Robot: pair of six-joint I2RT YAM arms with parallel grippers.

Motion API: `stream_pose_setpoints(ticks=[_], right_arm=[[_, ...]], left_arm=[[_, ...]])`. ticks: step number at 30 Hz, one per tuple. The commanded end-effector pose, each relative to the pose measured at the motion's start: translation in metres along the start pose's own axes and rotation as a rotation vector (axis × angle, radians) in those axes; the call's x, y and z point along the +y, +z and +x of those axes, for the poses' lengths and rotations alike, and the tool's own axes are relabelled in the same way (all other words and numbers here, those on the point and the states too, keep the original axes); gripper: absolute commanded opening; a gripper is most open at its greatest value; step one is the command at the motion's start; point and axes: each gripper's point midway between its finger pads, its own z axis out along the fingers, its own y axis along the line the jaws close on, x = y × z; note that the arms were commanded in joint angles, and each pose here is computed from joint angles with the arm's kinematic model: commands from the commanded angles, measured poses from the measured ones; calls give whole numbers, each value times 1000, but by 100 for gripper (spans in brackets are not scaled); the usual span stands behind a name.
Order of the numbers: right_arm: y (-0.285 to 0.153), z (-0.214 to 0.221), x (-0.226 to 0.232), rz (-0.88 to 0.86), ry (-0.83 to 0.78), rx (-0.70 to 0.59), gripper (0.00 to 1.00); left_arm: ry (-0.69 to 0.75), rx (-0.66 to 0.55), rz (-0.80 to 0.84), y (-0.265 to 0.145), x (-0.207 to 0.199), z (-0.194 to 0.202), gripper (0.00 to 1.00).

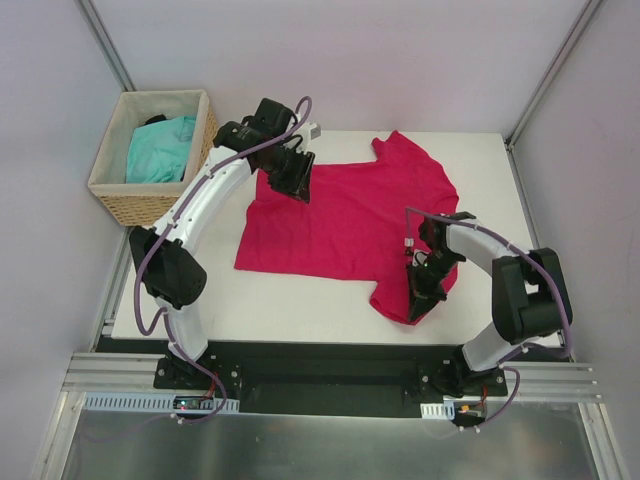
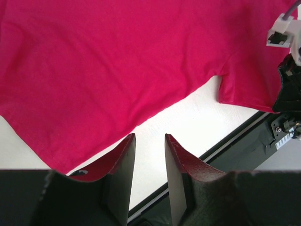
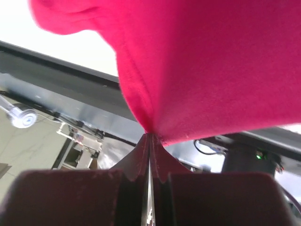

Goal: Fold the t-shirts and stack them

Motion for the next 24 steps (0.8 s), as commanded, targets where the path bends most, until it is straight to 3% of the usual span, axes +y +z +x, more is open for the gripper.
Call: stream_pose_setpoints(ticks=[1,9,10,11,12,15,19,20,22,24], right_arm=[[-5,22,-23,185,75,135,1],[14,51,-38,252,171,271,1],[15,52,-36,251,180,270,4],[15,53,-35,256,197,265,25],[15,53,-37,277,206,254,27],[9,47,-48,379,233,168,29],[-27,14,-49,466,231,-106,32],[-46,-6,-36,439,211,-218,39],[-68,-30,-36,495,201,-323,45],[-82,-66,-25,493,175,-363,43]], left_arm=[[49,-85,-30,-36,-6,-11,31],[75,-195,-77,-72,-8,-30,34],[76,-204,-80,-75,-8,-31,35],[76,-207,-86,-76,-7,-31,36],[74,-208,-87,-77,-7,-31,36],[68,-211,-83,-77,-7,-32,39],[64,-208,-81,-74,-7,-35,41],[62,-209,-79,-73,-7,-36,41],[56,-208,-74,-70,-7,-38,41],[52,-210,-70,-68,-7,-41,41]])
